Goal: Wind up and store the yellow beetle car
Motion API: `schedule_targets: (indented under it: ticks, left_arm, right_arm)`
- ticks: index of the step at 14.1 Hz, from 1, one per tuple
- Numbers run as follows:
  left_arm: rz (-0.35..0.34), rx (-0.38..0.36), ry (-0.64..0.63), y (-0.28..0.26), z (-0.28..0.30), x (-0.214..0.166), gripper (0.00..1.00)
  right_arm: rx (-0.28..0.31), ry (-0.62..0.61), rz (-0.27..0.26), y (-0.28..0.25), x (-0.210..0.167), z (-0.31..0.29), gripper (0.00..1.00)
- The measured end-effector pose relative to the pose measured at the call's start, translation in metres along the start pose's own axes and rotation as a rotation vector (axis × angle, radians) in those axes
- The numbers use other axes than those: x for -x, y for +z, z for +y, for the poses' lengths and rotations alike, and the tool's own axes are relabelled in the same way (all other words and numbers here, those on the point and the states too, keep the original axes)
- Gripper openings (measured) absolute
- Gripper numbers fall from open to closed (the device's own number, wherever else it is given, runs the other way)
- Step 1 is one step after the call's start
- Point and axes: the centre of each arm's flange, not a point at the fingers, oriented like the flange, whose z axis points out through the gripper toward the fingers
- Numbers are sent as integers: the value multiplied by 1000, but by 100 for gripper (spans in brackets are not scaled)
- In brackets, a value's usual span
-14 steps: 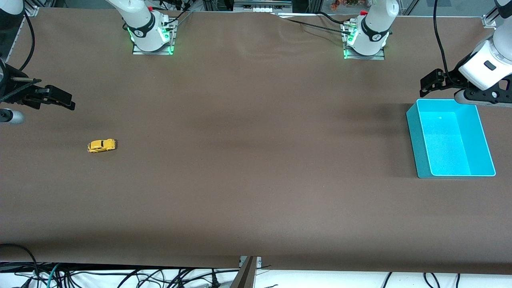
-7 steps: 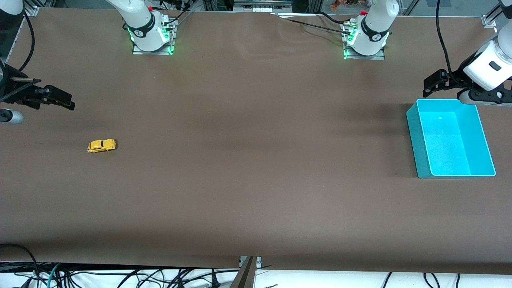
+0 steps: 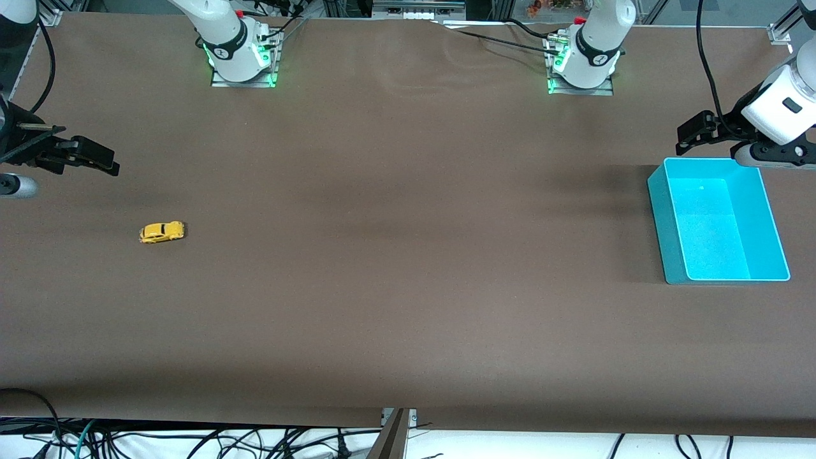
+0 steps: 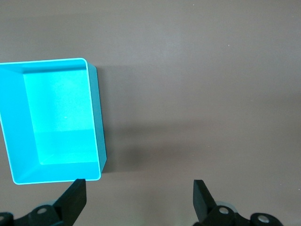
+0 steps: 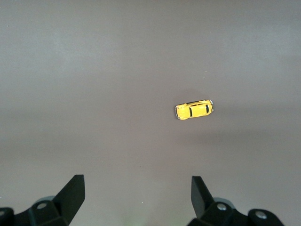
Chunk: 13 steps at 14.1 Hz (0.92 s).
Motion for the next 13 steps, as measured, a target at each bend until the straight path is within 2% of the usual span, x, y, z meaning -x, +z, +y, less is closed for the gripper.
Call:
schedule_targets:
  ticks: [3,7,11,13]
  left_arm:
    - [0,1,-11,0,-6,0,100]
    - [-1,1,-8,1,-4,0,100]
    - [-3,1,-8,1,-4,0,100]
    - [-3,1,-8,2,-4,0,100]
  right_arm:
    - [0,-153,-9,5,-3,12,100]
    - [-24,-407,-58,50,-25,77,100]
    - [-45,-464,-132,105,-49,85,100]
    - [-49,-536,-173,130,-57,85,100]
